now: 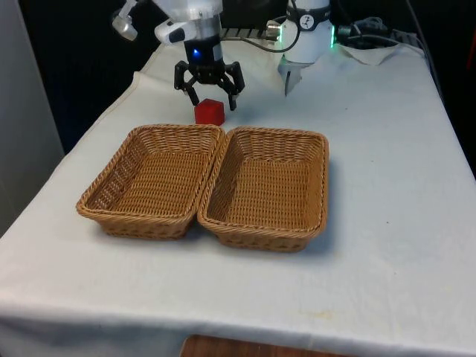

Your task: Pick up the red cube and place it into the right basket.

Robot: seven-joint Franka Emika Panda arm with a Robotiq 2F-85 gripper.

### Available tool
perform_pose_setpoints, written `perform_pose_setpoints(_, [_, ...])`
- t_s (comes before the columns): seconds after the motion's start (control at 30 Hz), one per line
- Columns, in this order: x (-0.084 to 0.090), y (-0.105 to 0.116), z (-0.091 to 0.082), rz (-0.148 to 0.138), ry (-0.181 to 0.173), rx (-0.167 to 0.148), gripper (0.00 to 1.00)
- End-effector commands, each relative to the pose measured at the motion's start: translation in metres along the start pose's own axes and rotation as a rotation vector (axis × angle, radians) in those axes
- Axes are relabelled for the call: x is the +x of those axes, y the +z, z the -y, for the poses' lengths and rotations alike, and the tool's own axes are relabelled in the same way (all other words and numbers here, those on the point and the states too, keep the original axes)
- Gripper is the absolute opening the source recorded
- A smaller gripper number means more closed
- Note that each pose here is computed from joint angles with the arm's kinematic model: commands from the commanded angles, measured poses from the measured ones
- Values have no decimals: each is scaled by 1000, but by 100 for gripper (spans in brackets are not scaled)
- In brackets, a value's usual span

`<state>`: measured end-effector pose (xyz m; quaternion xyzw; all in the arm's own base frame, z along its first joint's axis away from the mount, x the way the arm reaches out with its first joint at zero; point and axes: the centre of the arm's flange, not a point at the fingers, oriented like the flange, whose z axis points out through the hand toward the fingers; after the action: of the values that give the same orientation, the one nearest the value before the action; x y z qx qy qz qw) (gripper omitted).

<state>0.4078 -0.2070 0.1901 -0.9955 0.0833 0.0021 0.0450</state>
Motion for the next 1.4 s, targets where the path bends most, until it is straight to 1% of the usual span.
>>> perform_pose_setpoints(0.0, [0,1,0,-8,1,15,100])
perform_pose_setpoints(0.2, [-1,8,-3,-2,2,27,100])
perform_pose_setpoints(0.23, [-2,9,-4,8,1,13,100])
perform_pose_setpoints(0.27, [-1,8,-3,-2,1,28,100])
perform_pose_setpoints(0.47, [-1,14,-3,10,3,36,100])
perform_pose_setpoints(0.5, [-2,14,-4,12,3,37,100])
perform_pose_setpoints(0.53, [-3,14,-4,22,3,25,100])
perform_pose_setpoints(0.57, [-1,14,-5,14,4,35,100])
perform_pose_setpoints(0.6, [-1,14,-5,15,3,34,100])
perform_pose_setpoints(0.7, [-1,9,-9,17,4,29,100])
perform_pose_setpoints(0.8, [-1,3,-12,13,5,30,100])
perform_pose_setpoints(0.83, [1,6,-11,9,8,31,100])
perform_pose_setpoints(0.87, [0,1,-12,13,5,32,100])
perform_pose_setpoints(1.0, [0,-7,-15,12,4,38,100])
perform_pose_setpoints(1.13, [-3,-7,-13,13,4,46,100])
perform_pose_setpoints(1.17, [-2,-9,-14,8,3,55,100])
perform_pose_setpoints(1.2, [-5,-5,-12,16,3,48,100])
perform_pose_setpoints(1.37, [-13,4,-9,26,10,56,100])
